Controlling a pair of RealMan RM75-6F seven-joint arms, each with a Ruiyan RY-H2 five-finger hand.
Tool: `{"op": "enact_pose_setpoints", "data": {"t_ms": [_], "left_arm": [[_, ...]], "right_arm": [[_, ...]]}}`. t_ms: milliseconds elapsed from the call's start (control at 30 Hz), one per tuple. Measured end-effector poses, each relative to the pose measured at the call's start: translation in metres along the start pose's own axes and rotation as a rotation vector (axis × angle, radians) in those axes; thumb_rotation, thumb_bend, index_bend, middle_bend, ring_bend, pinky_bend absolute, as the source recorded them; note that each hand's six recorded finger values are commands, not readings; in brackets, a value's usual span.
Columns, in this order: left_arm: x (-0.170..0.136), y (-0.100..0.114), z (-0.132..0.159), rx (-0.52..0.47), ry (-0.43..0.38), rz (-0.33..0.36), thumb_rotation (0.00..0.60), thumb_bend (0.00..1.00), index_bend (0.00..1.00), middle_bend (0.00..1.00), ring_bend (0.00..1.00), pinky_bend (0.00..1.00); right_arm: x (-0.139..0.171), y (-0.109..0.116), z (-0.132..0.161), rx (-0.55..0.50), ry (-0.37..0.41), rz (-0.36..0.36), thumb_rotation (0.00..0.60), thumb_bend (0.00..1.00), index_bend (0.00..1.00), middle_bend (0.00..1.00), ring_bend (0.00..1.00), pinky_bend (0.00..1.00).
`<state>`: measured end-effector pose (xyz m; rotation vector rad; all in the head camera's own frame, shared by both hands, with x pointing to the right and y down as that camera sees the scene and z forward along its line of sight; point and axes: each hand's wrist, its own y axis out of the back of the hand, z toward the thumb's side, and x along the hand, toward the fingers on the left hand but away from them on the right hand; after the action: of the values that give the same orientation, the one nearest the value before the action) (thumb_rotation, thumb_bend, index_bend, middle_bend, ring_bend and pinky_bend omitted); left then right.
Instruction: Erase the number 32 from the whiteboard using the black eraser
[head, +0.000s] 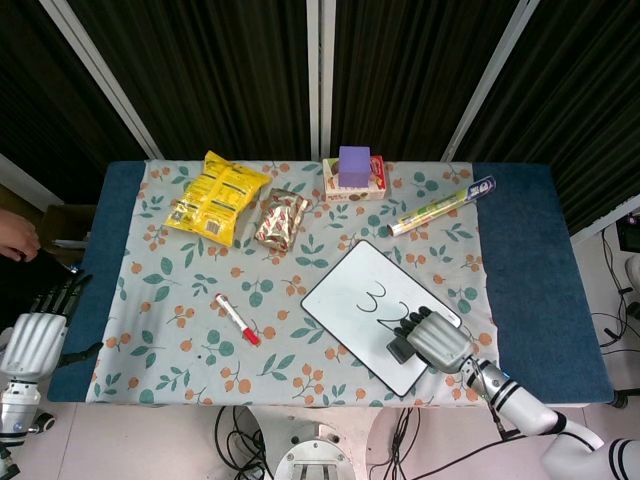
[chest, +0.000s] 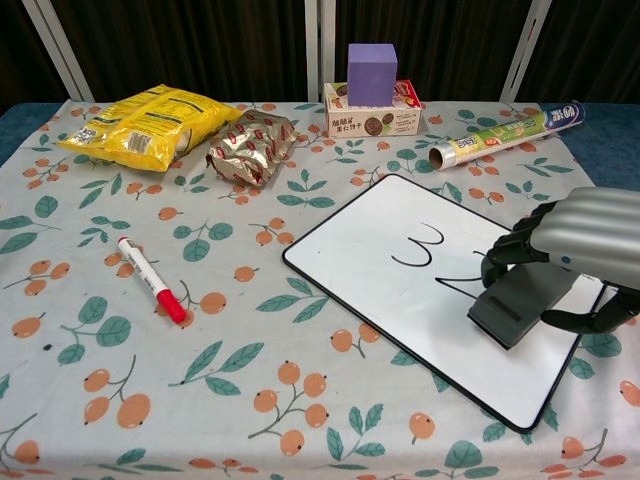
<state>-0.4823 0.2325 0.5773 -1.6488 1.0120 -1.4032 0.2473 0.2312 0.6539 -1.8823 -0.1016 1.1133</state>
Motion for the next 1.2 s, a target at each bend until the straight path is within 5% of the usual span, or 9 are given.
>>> {"op": "enact_pose_setpoints", "data": {"t_ms": [600, 1200], "left_arm": [[0.002, -0.002, 0.003, -0.015, -0.010, 0.005, 0.600, 0.00, 0.03, 0.05, 0.07, 0.15], [0.006, 0.002, 0.003, -0.012, -0.017, 0.019, 0.600, 0.00, 0.03, 0.05, 0.07, 0.15]], "right_arm": [[0.003, -0.016, 0.006, 0.018, 0.001, 0.029, 0.600, 0.37, 0.82, 0.66, 0.56, 0.59], [-0.054, -0.006, 0.012, 0.005, -0.007, 0.004, 0.600, 0.37, 0.84, 0.67, 0.56, 0.59]]}}
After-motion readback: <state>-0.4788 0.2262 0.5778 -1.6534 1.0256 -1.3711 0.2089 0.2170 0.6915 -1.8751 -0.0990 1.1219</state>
